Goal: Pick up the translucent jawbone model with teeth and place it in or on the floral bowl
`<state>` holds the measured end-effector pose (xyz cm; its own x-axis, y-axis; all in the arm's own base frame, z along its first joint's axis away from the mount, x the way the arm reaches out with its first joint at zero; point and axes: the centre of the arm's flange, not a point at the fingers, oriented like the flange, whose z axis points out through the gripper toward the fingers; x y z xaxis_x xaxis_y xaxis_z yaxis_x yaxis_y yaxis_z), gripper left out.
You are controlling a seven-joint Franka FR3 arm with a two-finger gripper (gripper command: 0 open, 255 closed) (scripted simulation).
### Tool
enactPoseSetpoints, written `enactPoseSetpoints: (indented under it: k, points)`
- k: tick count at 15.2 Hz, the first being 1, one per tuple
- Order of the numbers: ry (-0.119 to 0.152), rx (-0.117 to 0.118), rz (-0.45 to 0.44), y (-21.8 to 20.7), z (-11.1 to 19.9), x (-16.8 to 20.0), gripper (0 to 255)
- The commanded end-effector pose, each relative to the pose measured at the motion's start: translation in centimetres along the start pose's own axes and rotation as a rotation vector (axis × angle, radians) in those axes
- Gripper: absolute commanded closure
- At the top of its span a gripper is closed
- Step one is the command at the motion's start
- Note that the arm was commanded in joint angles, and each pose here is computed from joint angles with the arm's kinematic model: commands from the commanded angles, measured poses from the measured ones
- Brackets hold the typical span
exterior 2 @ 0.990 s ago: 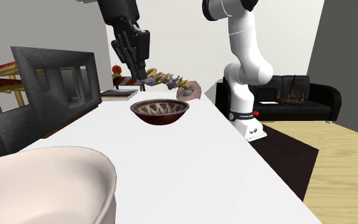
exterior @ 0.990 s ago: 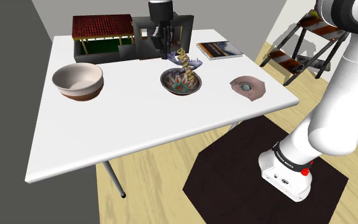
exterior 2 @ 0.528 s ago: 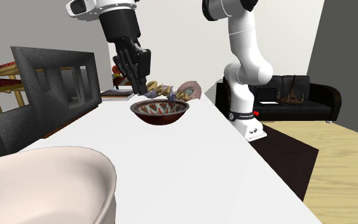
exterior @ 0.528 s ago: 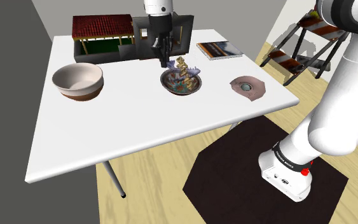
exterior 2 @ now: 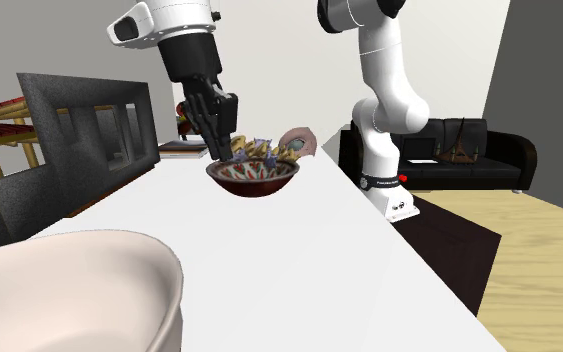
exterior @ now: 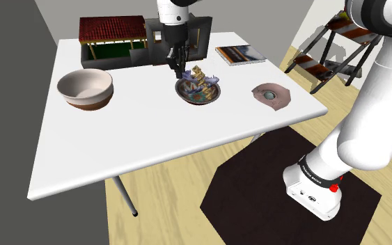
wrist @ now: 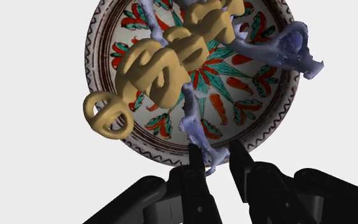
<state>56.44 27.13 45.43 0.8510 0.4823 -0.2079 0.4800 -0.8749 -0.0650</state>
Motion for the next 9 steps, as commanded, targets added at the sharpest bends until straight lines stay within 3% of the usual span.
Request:
enactPoseSetpoints:
  k: [1,3,4,9]
  points:
    - [0.0,0.0,0.0,0.01,0.01,0.0,255]
    - [0.0,0.0,0.0,0.01,0.01,0.0,255]
    - [0.0,0.0,0.0,0.01,0.02,0.0,0]
    - [0.0,0.0,0.0,0.01,0.01,0.0,0]
